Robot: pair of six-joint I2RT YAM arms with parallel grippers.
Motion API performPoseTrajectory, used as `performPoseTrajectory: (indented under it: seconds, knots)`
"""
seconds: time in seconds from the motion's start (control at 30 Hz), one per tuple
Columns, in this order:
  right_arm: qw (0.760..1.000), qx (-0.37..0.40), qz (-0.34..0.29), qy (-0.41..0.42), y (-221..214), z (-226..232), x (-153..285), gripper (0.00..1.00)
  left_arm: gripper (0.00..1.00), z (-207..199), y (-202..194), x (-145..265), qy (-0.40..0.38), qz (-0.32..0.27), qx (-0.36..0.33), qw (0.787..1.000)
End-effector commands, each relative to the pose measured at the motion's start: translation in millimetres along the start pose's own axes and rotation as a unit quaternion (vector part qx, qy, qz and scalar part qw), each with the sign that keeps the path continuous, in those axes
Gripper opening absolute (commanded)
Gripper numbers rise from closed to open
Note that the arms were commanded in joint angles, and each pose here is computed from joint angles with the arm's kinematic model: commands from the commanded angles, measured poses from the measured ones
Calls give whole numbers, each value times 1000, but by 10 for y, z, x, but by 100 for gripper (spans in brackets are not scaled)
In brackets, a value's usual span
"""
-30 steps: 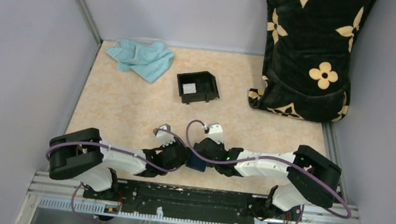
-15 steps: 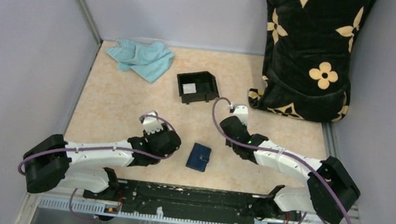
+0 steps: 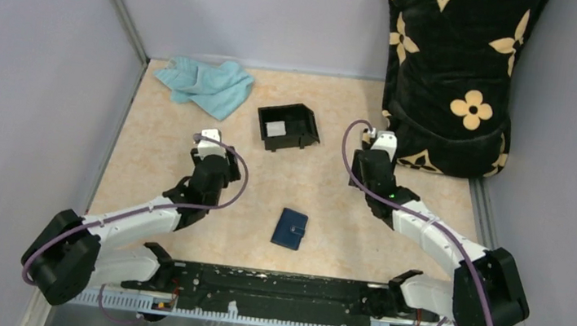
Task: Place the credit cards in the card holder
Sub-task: Reset both arms
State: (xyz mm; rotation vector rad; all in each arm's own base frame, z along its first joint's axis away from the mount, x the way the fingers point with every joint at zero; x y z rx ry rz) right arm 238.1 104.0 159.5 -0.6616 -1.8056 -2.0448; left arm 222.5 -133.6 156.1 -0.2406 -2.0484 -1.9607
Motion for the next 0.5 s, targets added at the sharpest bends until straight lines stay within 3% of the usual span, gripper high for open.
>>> performPoseTrajectory:
  seconds: [0.0,0.2,0.4,0.43,0.47]
  knots:
    - [996,-51,-58,52,120,10,168,63,68,117,32,83,-55,-100,-39,993]
    - [993,-89,-74,35,-7,-99,221,68,68,232,-37,128,-61,-146,-55,986]
    - [992,-82,-93,-3,-14,-192,234,68,68,254,-91,106,-49,-156,-46,985]
    - [992,-82,-97,-2,-22,-199,234,70,68,254,-100,99,-46,-155,-45,986]
    - [992,-83,-100,-4,-26,-206,233,78,68,255,-100,93,-43,-155,-43,986]
Point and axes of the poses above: each gripper's point midway between its finger pads, its own x axis back along the fingers, its own z axis along the line the jaws close on, y = z × x, the point moved 10 cm from there along x, back along the fingers, and after that the axes turned 8 degrees about -x, right-handed, at the moved point
